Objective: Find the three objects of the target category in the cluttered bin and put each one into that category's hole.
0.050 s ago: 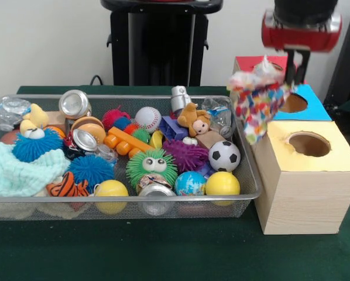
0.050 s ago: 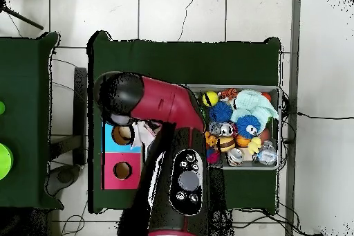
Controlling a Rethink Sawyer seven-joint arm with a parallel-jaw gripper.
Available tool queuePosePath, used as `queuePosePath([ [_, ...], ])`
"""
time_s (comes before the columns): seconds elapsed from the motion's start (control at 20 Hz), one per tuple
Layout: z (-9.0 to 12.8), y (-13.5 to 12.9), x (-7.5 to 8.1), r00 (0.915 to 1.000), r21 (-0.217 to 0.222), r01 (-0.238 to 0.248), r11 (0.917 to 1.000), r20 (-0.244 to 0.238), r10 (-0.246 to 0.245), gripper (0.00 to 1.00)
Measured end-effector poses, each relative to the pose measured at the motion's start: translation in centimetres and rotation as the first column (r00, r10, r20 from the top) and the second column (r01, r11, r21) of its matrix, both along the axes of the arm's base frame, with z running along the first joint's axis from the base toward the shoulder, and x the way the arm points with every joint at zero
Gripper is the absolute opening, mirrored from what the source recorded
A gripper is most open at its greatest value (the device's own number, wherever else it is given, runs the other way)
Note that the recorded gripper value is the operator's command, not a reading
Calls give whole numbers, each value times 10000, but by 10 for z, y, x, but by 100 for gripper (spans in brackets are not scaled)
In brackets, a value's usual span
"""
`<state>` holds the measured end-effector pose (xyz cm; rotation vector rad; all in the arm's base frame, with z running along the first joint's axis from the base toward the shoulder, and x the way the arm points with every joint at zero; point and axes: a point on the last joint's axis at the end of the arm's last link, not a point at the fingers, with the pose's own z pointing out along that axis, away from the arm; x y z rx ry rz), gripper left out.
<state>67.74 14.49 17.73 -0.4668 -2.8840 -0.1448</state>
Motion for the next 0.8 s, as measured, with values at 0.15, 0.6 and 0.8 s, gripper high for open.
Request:
queuePosePath([
  [0.15,26,-16,-3,9993,-165,-59,9998,-377,53,0],
  [0.6,72,-61,7,9998,-722,65,9974,-180,-79,0],
  [0.8,93,-71,11,9990,-782,-3,9969,-448,-32,0],
])
